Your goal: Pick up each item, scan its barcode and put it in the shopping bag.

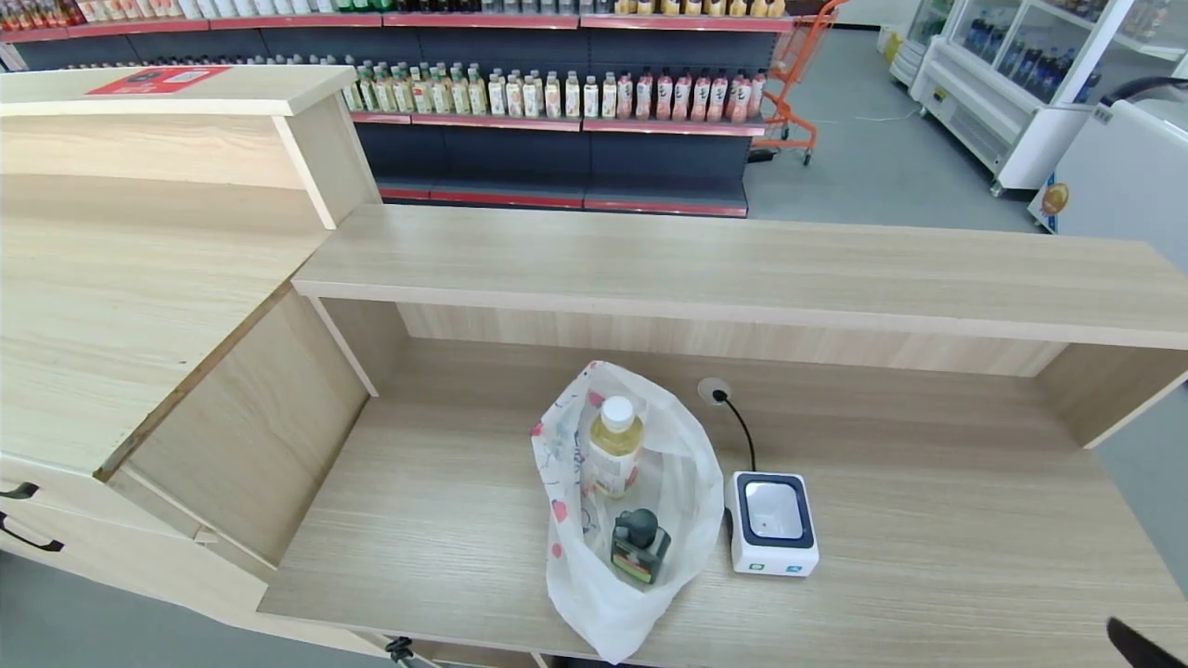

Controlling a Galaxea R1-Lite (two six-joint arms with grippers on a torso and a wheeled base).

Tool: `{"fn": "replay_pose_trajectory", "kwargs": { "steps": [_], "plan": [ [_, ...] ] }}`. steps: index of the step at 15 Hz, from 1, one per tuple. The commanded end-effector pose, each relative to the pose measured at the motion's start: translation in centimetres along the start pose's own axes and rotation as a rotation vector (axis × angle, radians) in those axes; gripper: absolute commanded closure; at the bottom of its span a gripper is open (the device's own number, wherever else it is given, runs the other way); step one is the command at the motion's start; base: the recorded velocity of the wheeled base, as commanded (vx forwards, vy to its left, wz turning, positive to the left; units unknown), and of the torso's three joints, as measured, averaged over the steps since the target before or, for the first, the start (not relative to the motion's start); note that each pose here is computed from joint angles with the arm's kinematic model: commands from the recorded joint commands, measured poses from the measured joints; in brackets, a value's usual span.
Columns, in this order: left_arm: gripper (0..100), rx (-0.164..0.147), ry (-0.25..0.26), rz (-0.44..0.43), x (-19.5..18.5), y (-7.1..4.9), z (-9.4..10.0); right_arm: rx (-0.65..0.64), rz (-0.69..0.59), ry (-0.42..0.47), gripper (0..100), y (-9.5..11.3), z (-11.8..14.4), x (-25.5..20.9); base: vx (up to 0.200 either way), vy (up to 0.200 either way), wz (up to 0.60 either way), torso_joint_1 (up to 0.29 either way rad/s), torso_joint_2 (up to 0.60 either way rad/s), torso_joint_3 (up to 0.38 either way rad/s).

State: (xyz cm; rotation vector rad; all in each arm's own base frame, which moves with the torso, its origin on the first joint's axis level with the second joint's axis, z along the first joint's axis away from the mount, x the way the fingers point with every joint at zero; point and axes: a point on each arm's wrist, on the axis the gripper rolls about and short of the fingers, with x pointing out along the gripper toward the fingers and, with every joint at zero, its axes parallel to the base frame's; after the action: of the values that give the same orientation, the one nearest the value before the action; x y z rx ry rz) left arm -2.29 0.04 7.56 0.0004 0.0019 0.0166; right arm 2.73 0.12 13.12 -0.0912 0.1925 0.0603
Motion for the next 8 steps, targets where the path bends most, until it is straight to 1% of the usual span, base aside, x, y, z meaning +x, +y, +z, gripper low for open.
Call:
{"fn": "replay_pose_trajectory", "kwargs": {
  "steps": [1, 2, 3, 8],
  "plan": [
    [0, 0.001, 0.0, 0.0, 0.0, 0.0, 0.0, 0.016, -0.048, -0.139, 0, 0.79, -6.24, -3.53, 0.0, 0.0, 0.0, 0.0, 0.0, 0.0],
    [0, 0.0, 0.0, 0.0, 0.0, 0.0, 0.0, 0.01, -0.04, -0.174, 0, 0.79, -6.36, -3.77, 0.0, 0.0, 0.0, 0.0, 0.0, 0.0],
    [0, 0.0, 0.0, 0.0, 0.0, 0.0, 0.0, 0.008, -0.038, -0.182, 0, 0.79, -6.39, -3.82, 0.0, 0.0, 0.0, 0.0, 0.0, 0.0],
    [0, 0.0, 0.0, 0.0, 0.0, 0.0, 0.0, 0.006, -0.037, -0.185, 0, 0.8, -6.42, -3.85, 0.0, 0.0, 0.0, 0.0, 0.0, 0.0]
  ]
}}
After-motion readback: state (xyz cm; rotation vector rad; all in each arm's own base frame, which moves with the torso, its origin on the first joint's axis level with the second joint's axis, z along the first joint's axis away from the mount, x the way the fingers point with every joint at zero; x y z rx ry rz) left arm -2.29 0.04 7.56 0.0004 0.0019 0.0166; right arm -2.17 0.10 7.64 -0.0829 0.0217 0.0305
